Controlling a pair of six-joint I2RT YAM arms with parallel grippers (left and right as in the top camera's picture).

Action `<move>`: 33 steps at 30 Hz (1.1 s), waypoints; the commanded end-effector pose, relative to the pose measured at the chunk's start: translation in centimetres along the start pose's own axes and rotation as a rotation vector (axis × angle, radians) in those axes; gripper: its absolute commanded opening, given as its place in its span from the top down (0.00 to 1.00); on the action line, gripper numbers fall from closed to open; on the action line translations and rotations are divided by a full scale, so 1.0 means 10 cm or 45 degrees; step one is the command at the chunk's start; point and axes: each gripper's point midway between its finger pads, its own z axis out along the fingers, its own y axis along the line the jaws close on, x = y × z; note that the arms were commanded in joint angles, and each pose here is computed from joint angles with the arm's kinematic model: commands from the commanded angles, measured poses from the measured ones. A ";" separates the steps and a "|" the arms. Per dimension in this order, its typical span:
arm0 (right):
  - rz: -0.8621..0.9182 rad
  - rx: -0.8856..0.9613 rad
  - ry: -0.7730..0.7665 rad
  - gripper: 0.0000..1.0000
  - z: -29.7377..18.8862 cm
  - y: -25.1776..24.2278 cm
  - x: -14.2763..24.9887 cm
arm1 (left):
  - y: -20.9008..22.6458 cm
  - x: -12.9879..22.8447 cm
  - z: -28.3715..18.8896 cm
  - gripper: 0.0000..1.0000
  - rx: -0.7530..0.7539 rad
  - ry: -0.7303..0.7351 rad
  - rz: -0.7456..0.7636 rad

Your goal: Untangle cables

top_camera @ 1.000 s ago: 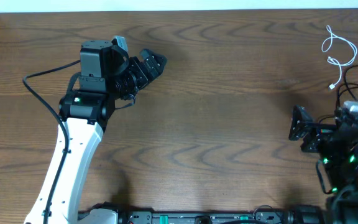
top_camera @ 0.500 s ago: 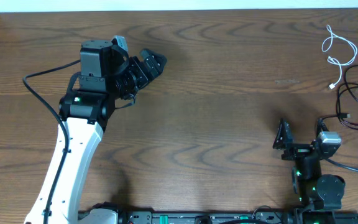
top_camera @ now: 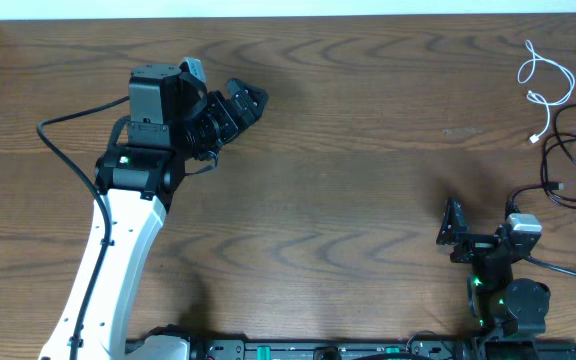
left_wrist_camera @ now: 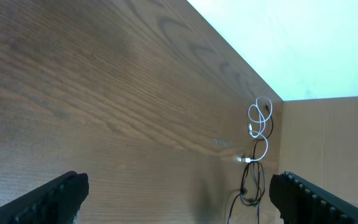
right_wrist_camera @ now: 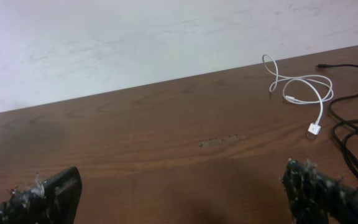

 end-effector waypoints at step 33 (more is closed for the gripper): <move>-0.010 -0.016 0.004 0.01 0.00 0.02 0.01 | 1.47 0.46 -0.97 0.02 -0.341 -1.116 1.072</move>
